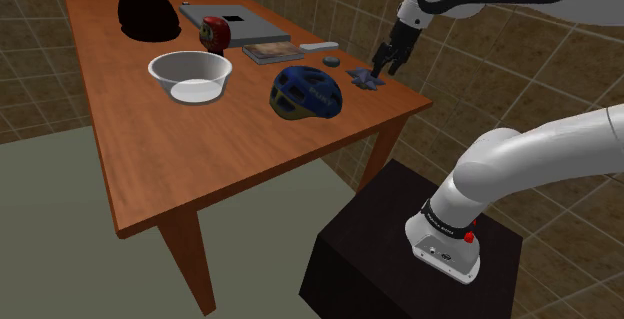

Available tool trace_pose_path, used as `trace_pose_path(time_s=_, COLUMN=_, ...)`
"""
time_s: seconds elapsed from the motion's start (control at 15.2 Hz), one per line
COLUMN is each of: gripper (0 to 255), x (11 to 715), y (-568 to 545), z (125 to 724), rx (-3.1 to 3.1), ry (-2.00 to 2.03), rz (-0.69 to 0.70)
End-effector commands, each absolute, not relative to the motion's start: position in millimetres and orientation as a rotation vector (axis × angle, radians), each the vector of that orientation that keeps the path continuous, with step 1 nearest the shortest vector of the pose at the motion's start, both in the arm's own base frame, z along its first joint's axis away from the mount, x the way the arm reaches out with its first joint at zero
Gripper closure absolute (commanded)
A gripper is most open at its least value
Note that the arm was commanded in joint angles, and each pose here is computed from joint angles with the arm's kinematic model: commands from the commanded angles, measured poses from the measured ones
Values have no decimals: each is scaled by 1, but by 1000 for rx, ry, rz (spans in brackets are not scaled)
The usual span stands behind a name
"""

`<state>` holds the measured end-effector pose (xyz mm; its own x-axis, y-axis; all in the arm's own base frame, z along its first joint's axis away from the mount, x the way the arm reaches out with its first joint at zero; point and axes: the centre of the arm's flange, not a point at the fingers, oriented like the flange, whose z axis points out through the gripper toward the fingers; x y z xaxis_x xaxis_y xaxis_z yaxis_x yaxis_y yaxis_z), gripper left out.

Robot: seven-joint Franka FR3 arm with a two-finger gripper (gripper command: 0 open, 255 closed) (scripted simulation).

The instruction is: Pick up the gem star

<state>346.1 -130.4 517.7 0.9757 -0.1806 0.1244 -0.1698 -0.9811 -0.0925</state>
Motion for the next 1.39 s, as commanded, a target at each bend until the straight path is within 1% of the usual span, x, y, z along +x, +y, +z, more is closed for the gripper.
trace_pose_path(time_s=0.0, gripper=0, x=351, y=-149, z=505, rx=-3051, ry=284, rz=-241)
trace_pose_path(time_s=0.13, gripper=0, x=358, y=-167, z=495, rx=-3058, ry=297, rz=-272)
trace_pose_path(time_s=0.73, gripper=0, x=358, y=-167, z=455, rx=-3058, ry=297, rz=-272)
trace_pose_path(time_s=0.79, gripper=255, x=357, y=-168, z=455, rx=-3058, ry=297, rz=-272)
trace_pose_path(time_s=1.32, gripper=255, x=357, y=-168, z=455, rx=-3058, ry=297, rz=-272)
